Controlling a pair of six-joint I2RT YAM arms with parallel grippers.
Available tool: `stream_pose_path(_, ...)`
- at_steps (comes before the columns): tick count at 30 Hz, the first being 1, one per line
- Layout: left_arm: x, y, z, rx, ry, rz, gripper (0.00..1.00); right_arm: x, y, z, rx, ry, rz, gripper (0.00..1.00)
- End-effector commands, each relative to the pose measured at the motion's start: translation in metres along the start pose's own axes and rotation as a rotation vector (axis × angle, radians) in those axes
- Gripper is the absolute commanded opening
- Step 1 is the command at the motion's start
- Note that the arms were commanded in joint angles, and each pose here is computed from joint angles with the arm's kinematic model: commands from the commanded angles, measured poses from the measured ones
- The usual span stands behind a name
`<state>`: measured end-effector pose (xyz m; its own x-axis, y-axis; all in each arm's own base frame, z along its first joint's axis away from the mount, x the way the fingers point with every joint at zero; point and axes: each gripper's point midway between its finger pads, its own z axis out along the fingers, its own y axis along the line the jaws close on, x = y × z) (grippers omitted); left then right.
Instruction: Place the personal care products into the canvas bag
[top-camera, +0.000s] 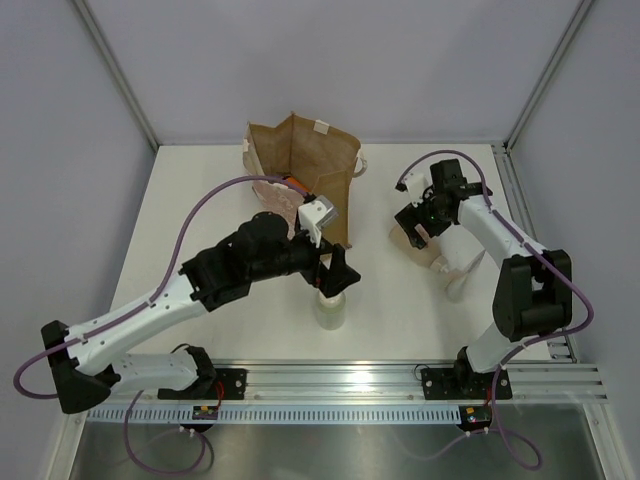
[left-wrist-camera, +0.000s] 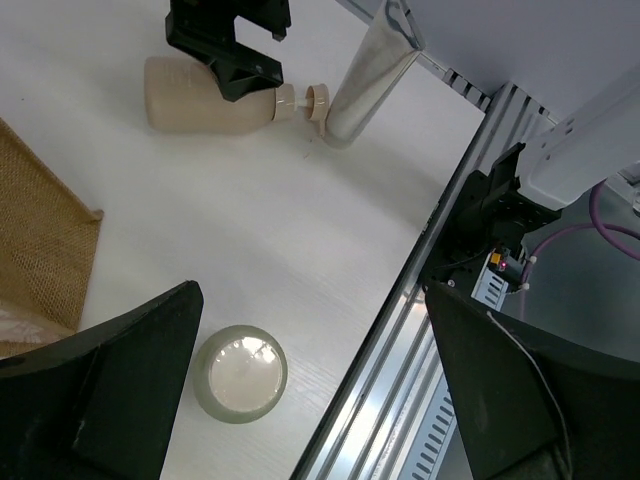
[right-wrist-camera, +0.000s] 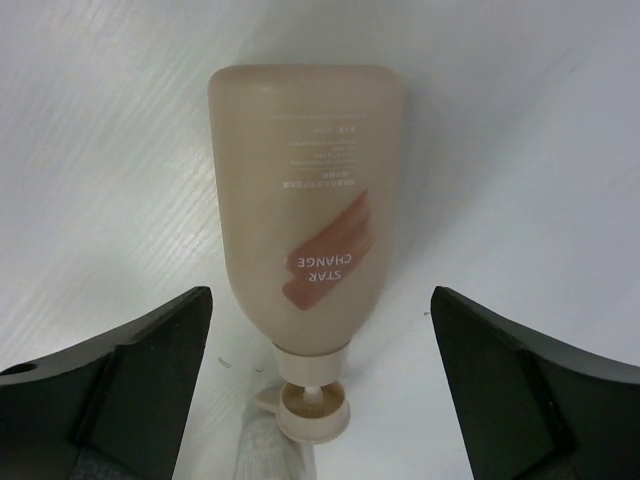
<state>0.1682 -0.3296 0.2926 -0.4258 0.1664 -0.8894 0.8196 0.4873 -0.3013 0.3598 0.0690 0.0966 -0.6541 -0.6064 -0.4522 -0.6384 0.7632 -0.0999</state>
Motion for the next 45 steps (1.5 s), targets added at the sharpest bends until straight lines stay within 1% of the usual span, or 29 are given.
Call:
stream_pose_path(1, 0.005, 0.003, -0.014, -0.029, -0.044, -0.042, 0.99, 0.001, -0.011, -0.013, 0.050, -0.011, -0.132, 1.00)
stream_pose_path(5, 0.019, 0.008, -0.029, -0.045, -0.061, -0.076, 0.99, 0.028, -0.003, 0.007, 0.023, 0.051, -0.184, 0.99)
stream_pose_path(10, 0.036, 0.011, -0.042, -0.054, -0.061, -0.110, 0.99, 0.040, -0.004, 0.016, 0.030, 0.077, -0.227, 1.00)
stream_pose_path(13, 0.043, 0.013, -0.047, -0.063, -0.064, -0.119, 0.99, 0.036, -0.005, 0.020, 0.029, 0.067, -0.227, 1.00)
stream_pose_path(17, 0.047, 0.015, -0.052, -0.069, -0.067, -0.132, 0.99, 0.016, -0.009, 0.020, 0.018, 0.017, -0.207, 0.99)
stream_pose_path(20, 0.048, 0.014, -0.054, -0.064, -0.072, -0.138, 0.99, 0.010, -0.006, 0.033, -0.031, 0.038, -0.177, 1.00)
stream_pose_path(23, 0.048, 0.013, -0.055, -0.061, -0.071, -0.139, 0.99, 0.003, -0.006, 0.039, -0.038, 0.054, -0.166, 0.99)
stream_pose_path(26, 0.049, 0.014, -0.055, -0.061, -0.071, -0.139, 0.99, 0.009, -0.004, 0.058, -0.063, 0.108, -0.145, 0.99)
stream_pose_path(29, 0.050, 0.013, -0.053, -0.056, -0.068, -0.140, 0.99, 0.018, -0.007, 0.072, -0.044, 0.162, -0.142, 0.99)
stream_pose_path(35, 0.047, 0.012, -0.053, -0.054, -0.070, -0.135, 0.99, 0.018, -0.007, 0.073, -0.041, 0.217, -0.146, 0.99)
stream_pose_path(40, 0.041, 0.010, -0.055, -0.049, -0.078, -0.133, 0.99, 0.041, 0.001, 0.074, -0.099, 0.388, -0.178, 1.00)
stream_pose_path(41, 0.041, 0.009, -0.056, -0.048, -0.076, -0.135, 0.99, 0.047, -0.003, 0.072, -0.096, 0.445, -0.179, 1.00)
stream_pose_path(45, 0.042, 0.010, -0.059, -0.054, -0.078, -0.139, 0.99, 0.049, -0.005, 0.069, -0.094, 0.492, -0.179, 0.99)
